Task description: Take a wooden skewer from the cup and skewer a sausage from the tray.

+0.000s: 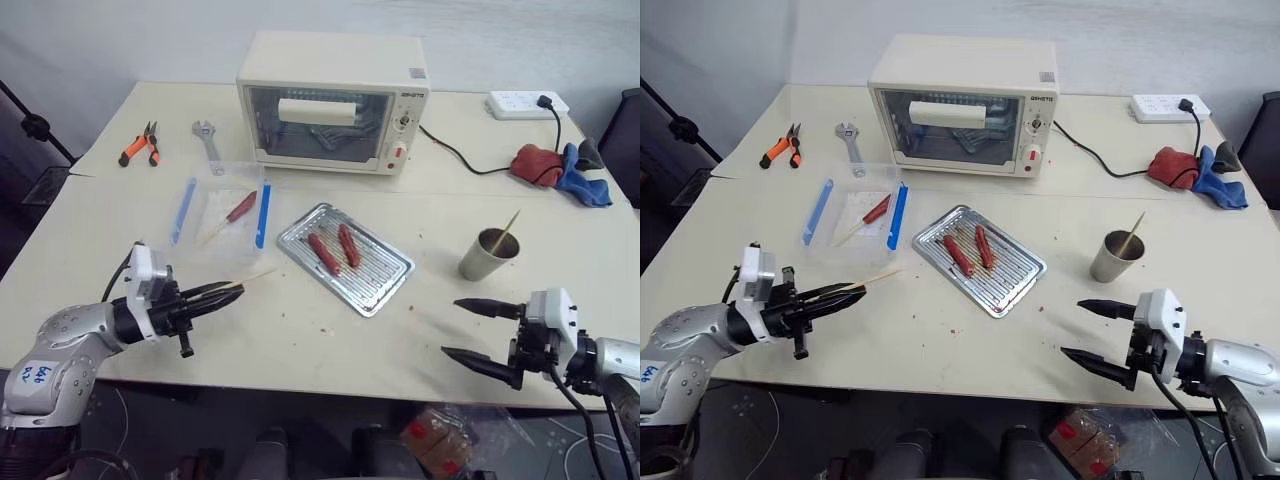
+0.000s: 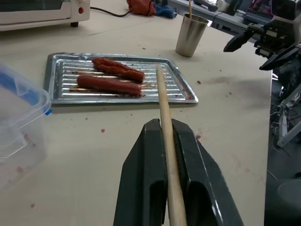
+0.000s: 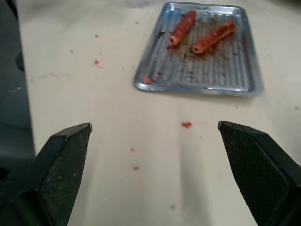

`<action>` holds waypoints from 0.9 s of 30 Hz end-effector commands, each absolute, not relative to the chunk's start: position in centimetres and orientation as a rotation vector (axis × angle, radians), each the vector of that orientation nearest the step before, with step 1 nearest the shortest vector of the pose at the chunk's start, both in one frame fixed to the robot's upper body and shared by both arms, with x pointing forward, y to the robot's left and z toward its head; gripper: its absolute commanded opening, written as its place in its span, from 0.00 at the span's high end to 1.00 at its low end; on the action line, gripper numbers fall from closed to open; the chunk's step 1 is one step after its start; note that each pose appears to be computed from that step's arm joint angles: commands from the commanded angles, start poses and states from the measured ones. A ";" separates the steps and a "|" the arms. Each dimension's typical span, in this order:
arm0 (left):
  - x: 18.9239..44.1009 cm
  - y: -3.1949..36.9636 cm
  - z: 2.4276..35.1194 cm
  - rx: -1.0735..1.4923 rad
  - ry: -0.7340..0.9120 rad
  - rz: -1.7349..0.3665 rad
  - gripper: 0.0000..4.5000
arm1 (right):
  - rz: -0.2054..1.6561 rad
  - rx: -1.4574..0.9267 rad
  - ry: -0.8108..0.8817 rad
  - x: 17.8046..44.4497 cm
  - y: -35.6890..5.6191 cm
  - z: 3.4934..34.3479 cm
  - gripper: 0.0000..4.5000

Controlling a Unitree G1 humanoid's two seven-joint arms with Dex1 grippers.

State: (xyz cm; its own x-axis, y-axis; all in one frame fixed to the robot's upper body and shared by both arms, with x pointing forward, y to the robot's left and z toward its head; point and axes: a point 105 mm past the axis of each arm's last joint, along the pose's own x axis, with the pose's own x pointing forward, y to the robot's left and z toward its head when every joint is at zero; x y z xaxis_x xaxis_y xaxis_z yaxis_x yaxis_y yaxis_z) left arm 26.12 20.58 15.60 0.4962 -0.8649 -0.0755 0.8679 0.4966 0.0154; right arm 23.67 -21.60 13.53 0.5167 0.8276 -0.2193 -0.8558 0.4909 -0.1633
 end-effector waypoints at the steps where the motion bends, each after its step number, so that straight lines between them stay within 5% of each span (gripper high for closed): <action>1: 25.9 21.5 16.2 0.094 0.040 -1.030 1.00 | 1.043 -0.256 0.040 24.3 -20.1 15.9 0.00; 9: 26.0 23.0 15.1 0.074 0.035 -0.936 1.00 | 1.094 -0.209 0.124 28.4 -11.8 18.7 0.00; 17: 26.6 23.1 15.7 0.041 -0.046 -0.846 1.00 | 0.888 -0.336 0.178 35.4 -5.9 18.2 0.00; 27: 26.4 22.2 15.6 0.025 -0.059 -0.824 1.00 | 0.865 -0.367 0.144 37.9 0.2 17.4 0.00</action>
State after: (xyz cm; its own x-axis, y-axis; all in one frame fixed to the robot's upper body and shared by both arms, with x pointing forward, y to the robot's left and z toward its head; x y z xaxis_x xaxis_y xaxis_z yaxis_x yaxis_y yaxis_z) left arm 26.65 22.66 14.66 0.6840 -0.7292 0.0204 0.7292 0.6842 0.0098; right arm 37.67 -0.55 15.99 0.6307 0.7074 -0.3189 -0.7747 0.5981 -0.2053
